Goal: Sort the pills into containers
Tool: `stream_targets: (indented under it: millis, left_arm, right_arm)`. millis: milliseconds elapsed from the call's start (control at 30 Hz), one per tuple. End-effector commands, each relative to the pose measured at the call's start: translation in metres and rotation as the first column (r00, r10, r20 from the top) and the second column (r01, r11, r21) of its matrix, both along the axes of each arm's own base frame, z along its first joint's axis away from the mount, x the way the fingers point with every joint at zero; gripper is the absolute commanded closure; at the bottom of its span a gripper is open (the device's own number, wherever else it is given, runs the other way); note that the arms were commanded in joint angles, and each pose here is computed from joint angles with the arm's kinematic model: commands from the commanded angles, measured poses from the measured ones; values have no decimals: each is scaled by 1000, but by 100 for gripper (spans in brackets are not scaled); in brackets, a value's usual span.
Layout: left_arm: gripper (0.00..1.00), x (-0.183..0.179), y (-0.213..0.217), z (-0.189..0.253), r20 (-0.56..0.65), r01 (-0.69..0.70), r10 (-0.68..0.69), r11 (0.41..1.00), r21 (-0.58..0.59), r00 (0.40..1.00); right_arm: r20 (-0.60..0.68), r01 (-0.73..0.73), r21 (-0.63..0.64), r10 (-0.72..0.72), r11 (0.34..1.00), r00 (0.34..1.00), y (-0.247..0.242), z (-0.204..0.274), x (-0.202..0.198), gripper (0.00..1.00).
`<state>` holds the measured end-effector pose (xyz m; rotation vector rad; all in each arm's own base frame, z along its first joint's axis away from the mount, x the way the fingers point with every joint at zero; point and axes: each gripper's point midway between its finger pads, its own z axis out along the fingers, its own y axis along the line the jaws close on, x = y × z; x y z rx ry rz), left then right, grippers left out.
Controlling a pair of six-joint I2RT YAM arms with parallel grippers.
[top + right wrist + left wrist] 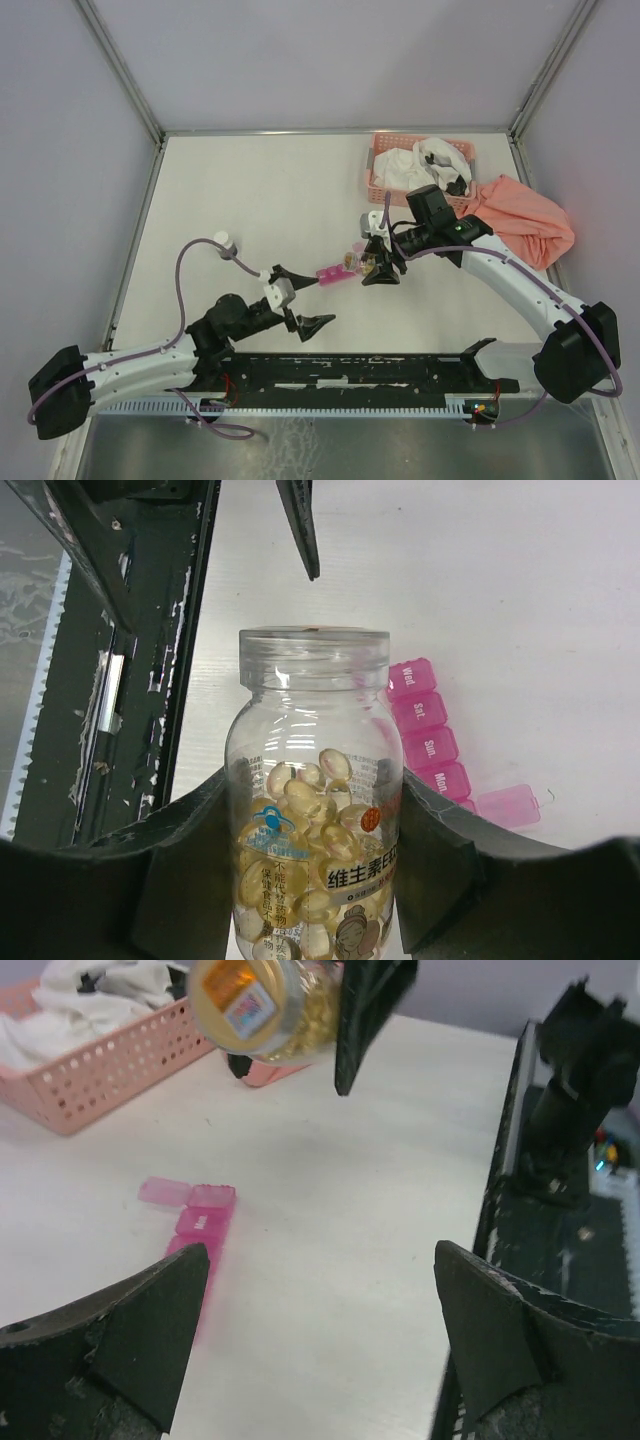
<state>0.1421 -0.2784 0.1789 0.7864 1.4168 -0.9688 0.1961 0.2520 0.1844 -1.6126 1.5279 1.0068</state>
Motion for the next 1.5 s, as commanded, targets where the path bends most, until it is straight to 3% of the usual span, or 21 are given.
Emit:
stream_targets:
  millis: [0, 67, 167, 300, 533, 800, 1200, 1467]
  left_arm:
    - [1, -7, 4, 54, 569, 56, -38, 998, -15, 822]
    - [1, -2, -4, 61, 614, 58, -61, 998, 25, 787]
    - [2, -4, -15, 77, 617, 202, -167, 979, 12, 769]
    - [5, 12, -8, 94, 579, 299, -203, 951, -74, 790]
    - [17, 18, -34, 97, 553, 410, -332, 912, -18, 764]
    - [29, 31, -44, 88, 508, 409, -358, 912, 11, 784]
    - [34, 42, -51, 74, 458, 390, -362, 920, 37, 812]
    - [47, 40, -53, 73, 423, 405, -375, 914, 21, 825]
  right_arm:
    - [69, -58, 63, 54, 996, 996, 5, 21, -2, 98]
    - [69, -64, 60, 60, 996, 996, 5, 19, -3, 98]
    - [71, -71, 59, 67, 996, 995, 5, 19, -4, 98]
    - [75, -75, 59, 71, 995, 995, 4, 20, -5, 98]
    - [84, -78, 58, 73, 995, 994, 3, 21, -5, 98]
    - [82, -83, 60, 78, 995, 994, 3, 21, -6, 98]
    - [82, -84, 61, 79, 995, 994, 3, 21, -6, 98]
    - [81, -84, 60, 79, 995, 994, 3, 22, -7, 98]
